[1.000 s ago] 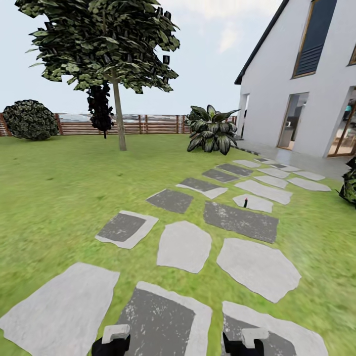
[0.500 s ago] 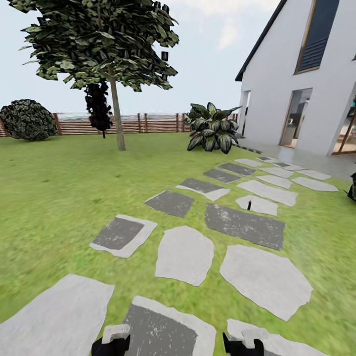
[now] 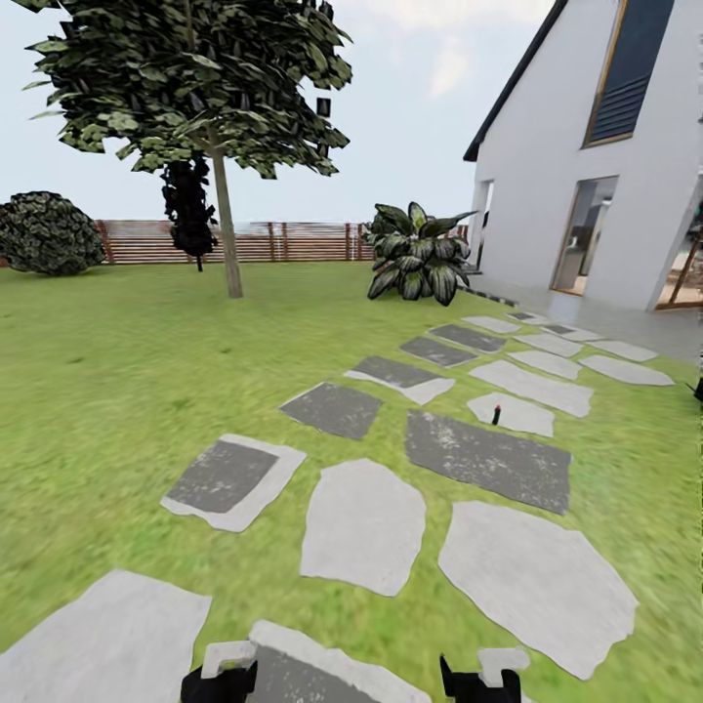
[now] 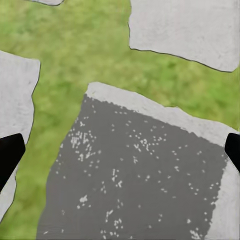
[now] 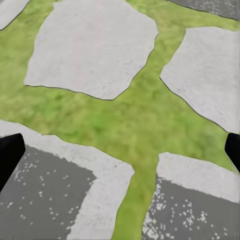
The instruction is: In the garden, pick up the pesticide atomizer on the floor and spray pesticide onto both trees until each tree trunk is fully covered.
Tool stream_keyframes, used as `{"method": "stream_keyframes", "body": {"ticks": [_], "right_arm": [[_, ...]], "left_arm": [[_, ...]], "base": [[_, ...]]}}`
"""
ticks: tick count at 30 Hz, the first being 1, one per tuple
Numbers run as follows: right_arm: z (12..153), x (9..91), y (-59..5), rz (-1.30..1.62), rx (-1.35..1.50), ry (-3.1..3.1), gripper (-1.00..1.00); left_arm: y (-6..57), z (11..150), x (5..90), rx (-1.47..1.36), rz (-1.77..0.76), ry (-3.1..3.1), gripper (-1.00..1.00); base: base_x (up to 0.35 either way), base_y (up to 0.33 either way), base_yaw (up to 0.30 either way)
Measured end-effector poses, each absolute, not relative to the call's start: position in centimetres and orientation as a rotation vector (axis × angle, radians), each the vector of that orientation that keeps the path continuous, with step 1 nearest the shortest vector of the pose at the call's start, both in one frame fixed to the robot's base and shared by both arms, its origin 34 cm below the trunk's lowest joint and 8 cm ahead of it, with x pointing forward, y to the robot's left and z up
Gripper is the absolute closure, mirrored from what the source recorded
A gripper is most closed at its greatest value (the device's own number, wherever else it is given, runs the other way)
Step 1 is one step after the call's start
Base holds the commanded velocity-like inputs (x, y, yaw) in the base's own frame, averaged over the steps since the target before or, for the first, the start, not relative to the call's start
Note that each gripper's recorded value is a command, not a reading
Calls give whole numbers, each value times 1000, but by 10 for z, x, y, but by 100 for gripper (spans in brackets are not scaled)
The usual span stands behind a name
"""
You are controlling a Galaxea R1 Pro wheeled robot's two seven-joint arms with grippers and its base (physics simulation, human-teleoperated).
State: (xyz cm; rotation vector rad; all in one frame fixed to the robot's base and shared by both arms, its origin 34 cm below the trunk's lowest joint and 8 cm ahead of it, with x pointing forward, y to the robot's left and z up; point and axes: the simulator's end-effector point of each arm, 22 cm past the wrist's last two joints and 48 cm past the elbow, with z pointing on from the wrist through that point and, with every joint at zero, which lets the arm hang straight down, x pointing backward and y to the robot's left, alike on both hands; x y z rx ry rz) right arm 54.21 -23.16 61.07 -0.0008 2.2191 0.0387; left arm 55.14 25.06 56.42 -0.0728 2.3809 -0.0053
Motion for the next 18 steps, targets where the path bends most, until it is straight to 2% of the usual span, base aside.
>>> {"method": "stream_keyframes", "body": {"ticks": [6, 18], "right_arm": [[612, 543, -231, 39, -1, 2215, -100], [612, 543, -231, 40, -1, 2216, -100]], "left_arm": [[251, 566, 552, -73, -5, 2377, -100], [251, 566, 553, -73, -5, 2376, -100]], "base": [[330, -55, -228], [284, -155, -264]]}}
